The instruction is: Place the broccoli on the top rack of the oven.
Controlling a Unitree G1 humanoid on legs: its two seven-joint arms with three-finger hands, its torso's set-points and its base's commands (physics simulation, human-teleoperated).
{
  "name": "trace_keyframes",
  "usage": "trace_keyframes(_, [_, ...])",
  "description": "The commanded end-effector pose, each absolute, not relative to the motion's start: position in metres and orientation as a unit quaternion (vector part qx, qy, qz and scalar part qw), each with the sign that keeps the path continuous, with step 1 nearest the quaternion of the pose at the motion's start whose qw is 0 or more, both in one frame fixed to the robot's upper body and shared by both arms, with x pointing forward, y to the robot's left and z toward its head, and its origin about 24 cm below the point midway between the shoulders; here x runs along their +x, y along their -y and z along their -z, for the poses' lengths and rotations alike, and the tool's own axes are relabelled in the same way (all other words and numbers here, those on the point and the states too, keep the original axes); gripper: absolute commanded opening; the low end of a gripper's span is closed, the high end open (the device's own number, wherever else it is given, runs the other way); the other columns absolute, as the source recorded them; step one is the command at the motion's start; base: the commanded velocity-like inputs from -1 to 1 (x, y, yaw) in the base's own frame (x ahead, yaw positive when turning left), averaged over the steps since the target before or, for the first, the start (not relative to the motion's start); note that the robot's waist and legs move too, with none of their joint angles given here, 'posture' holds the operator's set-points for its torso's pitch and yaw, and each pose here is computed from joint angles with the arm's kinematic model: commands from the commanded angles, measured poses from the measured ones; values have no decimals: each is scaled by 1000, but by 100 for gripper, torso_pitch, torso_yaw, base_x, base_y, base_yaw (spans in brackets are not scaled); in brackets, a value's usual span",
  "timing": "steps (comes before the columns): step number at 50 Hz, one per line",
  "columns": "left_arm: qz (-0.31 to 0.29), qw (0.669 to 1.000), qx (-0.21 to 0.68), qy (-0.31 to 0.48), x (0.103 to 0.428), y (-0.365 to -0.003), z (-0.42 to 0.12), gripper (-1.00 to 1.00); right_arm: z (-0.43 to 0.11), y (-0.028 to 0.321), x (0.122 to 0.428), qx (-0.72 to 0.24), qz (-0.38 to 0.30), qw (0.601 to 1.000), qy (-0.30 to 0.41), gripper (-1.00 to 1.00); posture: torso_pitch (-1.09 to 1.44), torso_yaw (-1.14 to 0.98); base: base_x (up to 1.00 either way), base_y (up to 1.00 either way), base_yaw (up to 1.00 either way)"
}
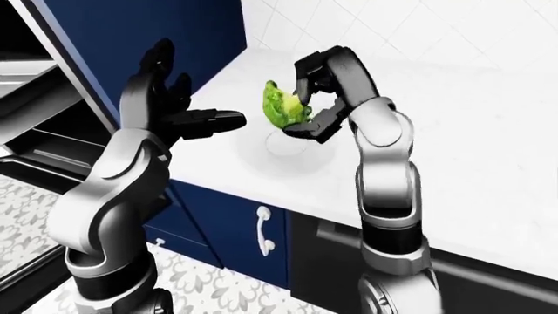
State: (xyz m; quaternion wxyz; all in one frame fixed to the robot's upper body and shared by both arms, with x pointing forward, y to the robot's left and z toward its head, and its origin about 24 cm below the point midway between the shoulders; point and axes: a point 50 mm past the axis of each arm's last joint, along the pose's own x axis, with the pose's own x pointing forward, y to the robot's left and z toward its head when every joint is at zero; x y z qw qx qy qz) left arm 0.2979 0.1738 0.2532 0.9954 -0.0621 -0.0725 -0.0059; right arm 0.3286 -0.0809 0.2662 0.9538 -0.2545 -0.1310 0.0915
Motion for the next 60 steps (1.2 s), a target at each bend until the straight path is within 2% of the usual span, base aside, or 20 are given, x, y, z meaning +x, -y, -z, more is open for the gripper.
trace_keyframes(1, [6, 991, -63, 116, 293, -175, -270, 100, -292, 84, 323, -169, -86, 968, 162, -100, 0, 0, 0, 0, 0])
trace_keyframes(9, [8, 991, -65, 119, 290, -174, -273, 100, -313, 108, 330, -30, -69, 989, 130, -100, 0, 0, 0, 0, 0])
trace_keyframes(12, [8, 991, -65, 120, 290, -175, -274, 100, -318, 115, 331, -11, -59, 990, 124, -100, 0, 0, 0, 0, 0])
trace_keyframes(23, [7, 991, -65, 119, 291, -175, -273, 100, -324, 128, 327, -31, -33, 993, 104, -100, 0, 0, 0, 0, 0])
trace_keyframes(60, [6, 991, -64, 117, 292, -175, -272, 100, -320, 128, 321, -22, -38, 993, 108, -100, 0, 0, -19, 0, 0])
